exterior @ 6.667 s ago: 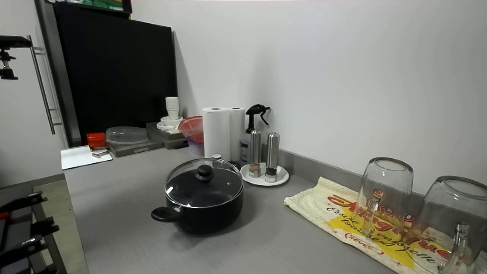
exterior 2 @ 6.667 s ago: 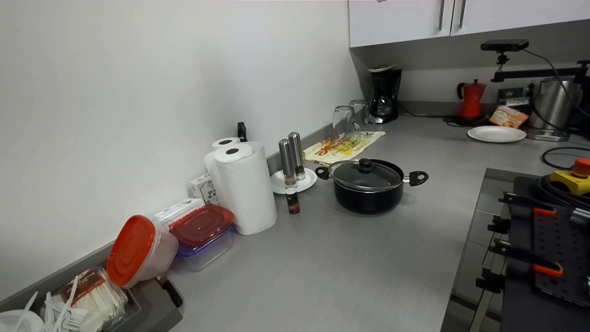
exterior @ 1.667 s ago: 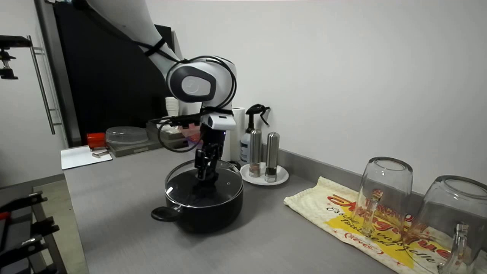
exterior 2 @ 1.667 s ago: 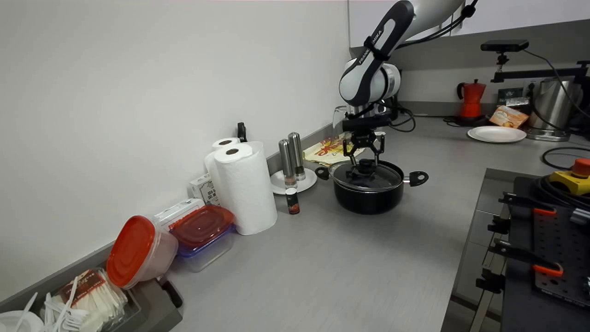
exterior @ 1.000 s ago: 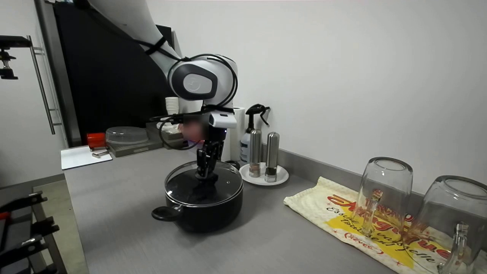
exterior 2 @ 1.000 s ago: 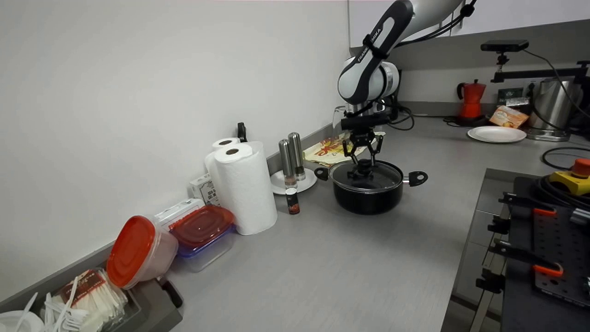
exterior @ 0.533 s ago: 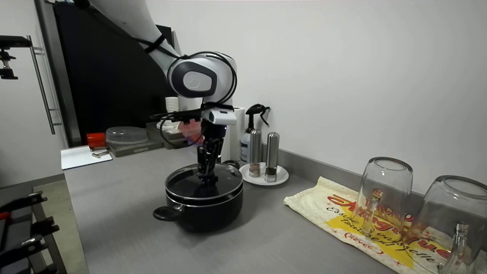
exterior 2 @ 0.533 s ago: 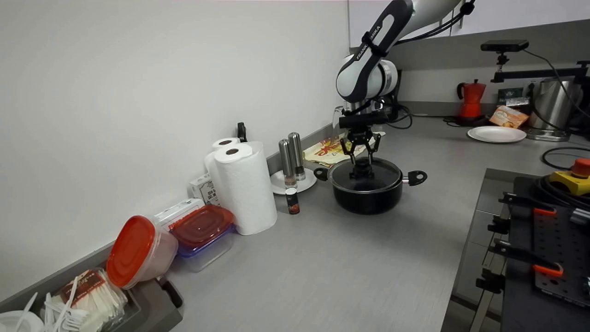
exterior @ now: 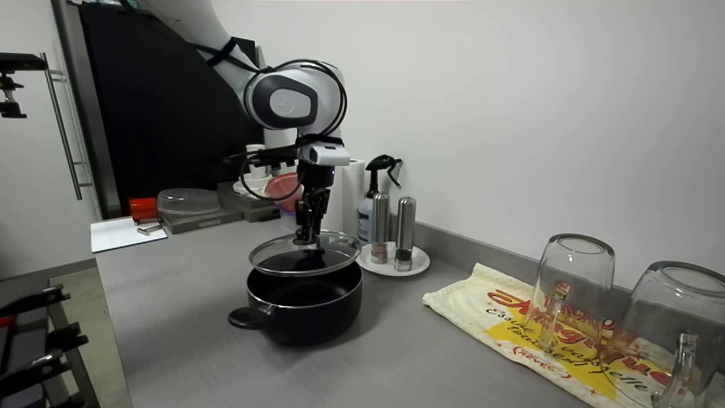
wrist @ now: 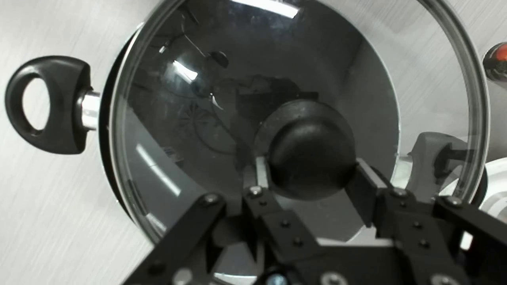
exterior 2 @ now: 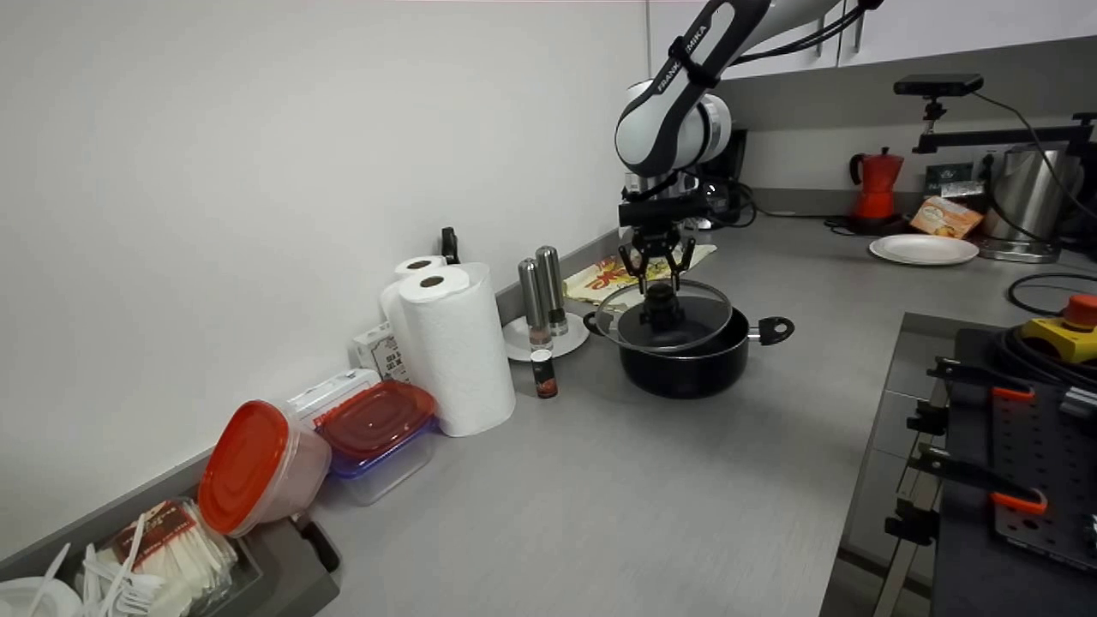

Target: Remove the glass lid from the black pot and place it on the left side of the counter

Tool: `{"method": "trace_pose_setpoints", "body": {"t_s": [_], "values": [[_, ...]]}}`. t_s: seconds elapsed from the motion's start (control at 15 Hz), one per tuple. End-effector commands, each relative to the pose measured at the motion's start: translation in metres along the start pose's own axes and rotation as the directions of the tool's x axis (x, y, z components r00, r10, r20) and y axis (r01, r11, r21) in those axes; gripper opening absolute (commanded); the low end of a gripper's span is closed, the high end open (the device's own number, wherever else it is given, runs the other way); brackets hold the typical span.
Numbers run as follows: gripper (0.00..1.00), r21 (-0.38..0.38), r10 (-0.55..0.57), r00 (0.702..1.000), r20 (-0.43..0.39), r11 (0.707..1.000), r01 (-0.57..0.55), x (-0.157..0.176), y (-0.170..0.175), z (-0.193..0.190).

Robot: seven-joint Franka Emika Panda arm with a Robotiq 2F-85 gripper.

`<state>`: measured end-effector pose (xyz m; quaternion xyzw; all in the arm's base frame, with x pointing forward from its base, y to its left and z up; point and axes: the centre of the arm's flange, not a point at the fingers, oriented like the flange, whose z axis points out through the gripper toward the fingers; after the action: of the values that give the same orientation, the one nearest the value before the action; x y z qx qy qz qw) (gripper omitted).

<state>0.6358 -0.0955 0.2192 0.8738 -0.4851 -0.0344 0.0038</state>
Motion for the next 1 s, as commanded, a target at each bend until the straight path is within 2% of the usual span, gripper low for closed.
{"method": "trace_pose_setpoints", "body": {"t_s": [0.0, 0.47, 0.67, 0.93], "values": [[0.26, 0.014, -0.028, 0.999, -0.022, 1.000, 0.028, -0.009, -0.007, -0.021], [0.26, 0.002, -0.184, 0.982, -0.042, 0.983, 0.184, -0.068, -0.062, -0.036], [0.26, -0.024, -0.267, 0.962, -0.052, 0.964, 0.266, -0.097, -0.089, -0.037], [0.26, -0.052, -0.381, 0.924, -0.040, 0.924, 0.378, -0.147, -0.130, -0.034]]}}
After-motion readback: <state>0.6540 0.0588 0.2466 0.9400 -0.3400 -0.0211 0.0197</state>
